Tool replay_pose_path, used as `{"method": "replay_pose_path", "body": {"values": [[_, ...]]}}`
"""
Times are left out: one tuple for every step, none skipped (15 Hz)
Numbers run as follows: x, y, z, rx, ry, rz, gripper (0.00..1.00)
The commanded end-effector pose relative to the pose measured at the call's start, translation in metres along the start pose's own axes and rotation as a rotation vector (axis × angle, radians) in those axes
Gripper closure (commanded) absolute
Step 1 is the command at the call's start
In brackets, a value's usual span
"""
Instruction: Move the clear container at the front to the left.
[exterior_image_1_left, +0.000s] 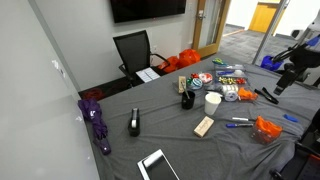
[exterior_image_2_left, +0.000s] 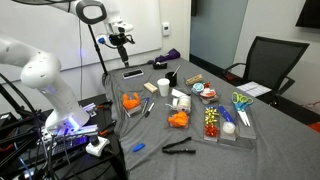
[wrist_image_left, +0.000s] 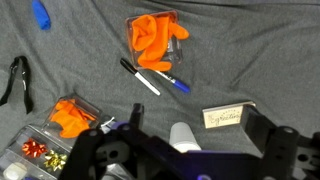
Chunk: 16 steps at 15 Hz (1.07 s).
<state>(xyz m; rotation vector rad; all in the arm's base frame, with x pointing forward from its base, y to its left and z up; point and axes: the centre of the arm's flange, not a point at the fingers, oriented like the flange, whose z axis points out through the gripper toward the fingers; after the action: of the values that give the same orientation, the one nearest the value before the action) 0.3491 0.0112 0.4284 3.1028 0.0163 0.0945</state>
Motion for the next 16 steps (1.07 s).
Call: {"method": "replay_pose_path", "body": {"values": [[-0.007, 0.006, 0.027, 0.028, -0.029, -0.047, 0.00], [-0.009, 0.008, 0.034, 0.038, -0.029, -0.054, 0.00], [-0.010, 0.010, 0.040, 0.042, -0.027, -0.063, 0.00], [-0.012, 0.011, 0.046, 0.044, -0.024, -0.069, 0.00], [-0.013, 0.013, 0.050, 0.047, -0.019, -0.074, 0.00], [-0.015, 0.015, 0.054, 0.047, -0.007, -0.072, 0.00], [-0.015, 0.016, 0.057, 0.042, 0.002, -0.071, 0.00], [-0.011, 0.013, 0.041, 0.027, -0.017, -0.053, 0.00], [-0.011, 0.013, 0.041, 0.027, -0.015, -0.052, 0.00], [-0.010, 0.013, 0.040, 0.027, -0.014, -0.052, 0.00], [-0.010, 0.013, 0.039, 0.027, -0.013, -0.052, 0.00], [-0.010, 0.013, 0.039, 0.027, -0.012, -0.052, 0.00], [-0.010, 0.013, 0.039, 0.027, -0.012, -0.052, 0.00], [-0.010, 0.013, 0.039, 0.027, -0.012, -0.052, 0.00], [-0.010, 0.013, 0.039, 0.027, -0.012, -0.052, 0.00], [-0.011, 0.014, 0.044, 0.033, -0.011, -0.053, 0.00]]}}
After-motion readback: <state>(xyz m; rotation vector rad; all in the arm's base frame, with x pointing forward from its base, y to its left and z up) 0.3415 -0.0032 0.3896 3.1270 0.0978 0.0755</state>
